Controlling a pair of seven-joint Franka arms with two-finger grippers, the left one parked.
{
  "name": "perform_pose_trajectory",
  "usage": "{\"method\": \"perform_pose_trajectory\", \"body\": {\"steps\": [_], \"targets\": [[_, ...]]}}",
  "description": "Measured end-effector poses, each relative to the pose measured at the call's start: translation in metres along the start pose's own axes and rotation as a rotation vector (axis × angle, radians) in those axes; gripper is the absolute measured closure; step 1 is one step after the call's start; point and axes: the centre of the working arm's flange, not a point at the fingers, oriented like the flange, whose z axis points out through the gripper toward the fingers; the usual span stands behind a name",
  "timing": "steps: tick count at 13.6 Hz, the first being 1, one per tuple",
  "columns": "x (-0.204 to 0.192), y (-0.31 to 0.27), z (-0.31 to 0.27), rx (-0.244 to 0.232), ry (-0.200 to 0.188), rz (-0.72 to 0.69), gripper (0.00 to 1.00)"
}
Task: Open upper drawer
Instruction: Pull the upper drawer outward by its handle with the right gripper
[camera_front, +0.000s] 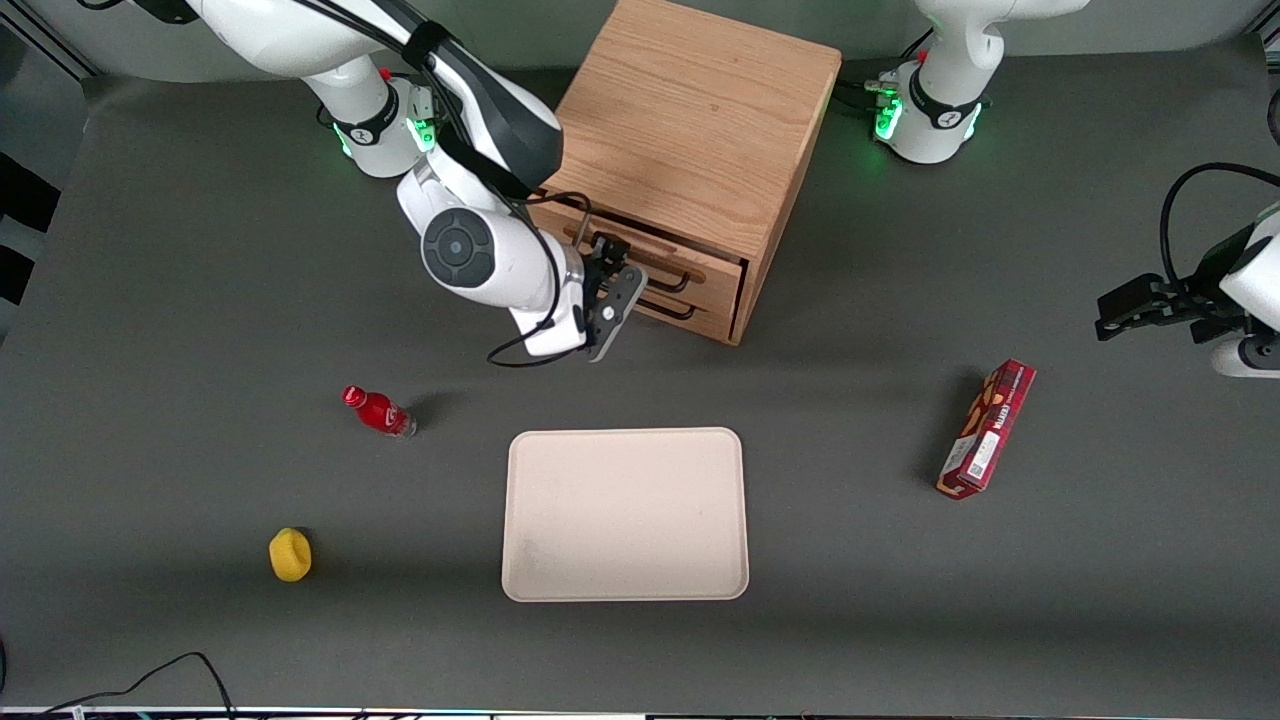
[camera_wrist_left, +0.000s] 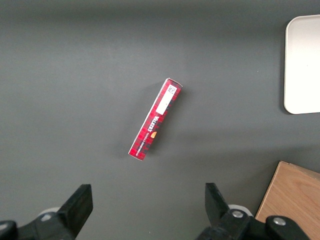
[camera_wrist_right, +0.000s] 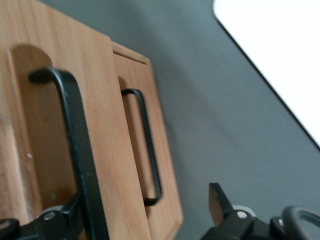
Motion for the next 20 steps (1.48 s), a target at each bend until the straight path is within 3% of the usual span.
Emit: {"method": "perform_pose_trajectory", "body": {"steps": [9,14,20], "targets": [[-0.014,0.054,-0.015,-0.035,0.023,0.033,0.00],[-0.016,0.065,-0.020,0.004,0.053,0.080,0.00],[-0.017,0.079,-0.035,0.019,0.094,0.119,0.00]]}}
